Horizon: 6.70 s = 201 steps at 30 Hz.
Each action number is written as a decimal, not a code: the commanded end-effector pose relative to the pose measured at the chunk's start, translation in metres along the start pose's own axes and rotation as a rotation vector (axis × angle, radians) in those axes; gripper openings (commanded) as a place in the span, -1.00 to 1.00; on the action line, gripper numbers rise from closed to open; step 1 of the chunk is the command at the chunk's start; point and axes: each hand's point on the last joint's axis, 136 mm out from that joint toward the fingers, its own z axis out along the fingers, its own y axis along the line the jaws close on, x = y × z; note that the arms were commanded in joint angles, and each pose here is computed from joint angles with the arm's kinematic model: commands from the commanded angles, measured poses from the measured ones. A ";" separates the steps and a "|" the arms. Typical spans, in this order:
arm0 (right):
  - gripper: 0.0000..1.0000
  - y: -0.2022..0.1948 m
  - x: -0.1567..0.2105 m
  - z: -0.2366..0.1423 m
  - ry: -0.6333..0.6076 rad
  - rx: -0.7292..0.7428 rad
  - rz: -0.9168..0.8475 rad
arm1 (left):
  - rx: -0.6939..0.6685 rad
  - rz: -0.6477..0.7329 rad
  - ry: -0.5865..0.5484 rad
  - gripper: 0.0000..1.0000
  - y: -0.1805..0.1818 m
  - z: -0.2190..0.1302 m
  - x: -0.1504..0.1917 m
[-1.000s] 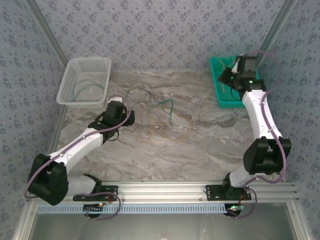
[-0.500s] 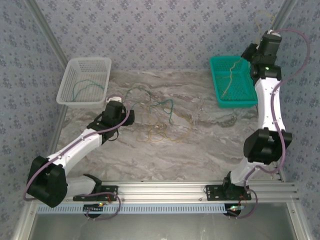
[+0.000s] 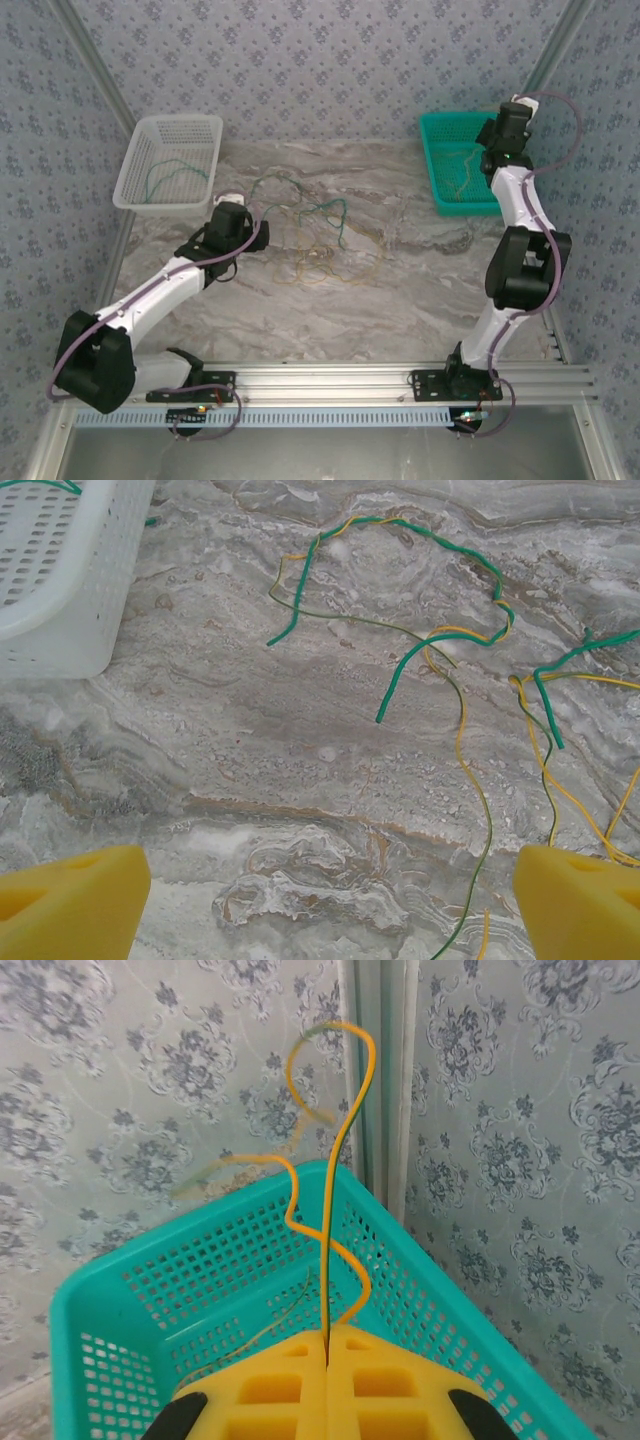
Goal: Untangle the cables
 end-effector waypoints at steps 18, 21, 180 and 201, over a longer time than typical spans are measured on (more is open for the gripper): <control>-1.00 0.015 0.171 0.085 0.582 -0.103 -0.069 | 0.040 0.003 0.018 0.86 -0.014 0.009 0.003; -1.00 0.016 0.185 0.092 0.636 -0.098 -0.073 | 0.039 0.004 0.023 0.86 -0.014 0.011 0.005; 0.52 0.226 0.173 -0.440 -0.177 -1.335 -0.960 | 1.043 0.498 -0.185 -1.00 -0.170 -0.138 -0.024; -0.28 0.257 0.198 -0.435 -0.361 -1.194 -1.190 | 1.166 0.519 -0.173 -1.00 -0.183 -0.159 -0.023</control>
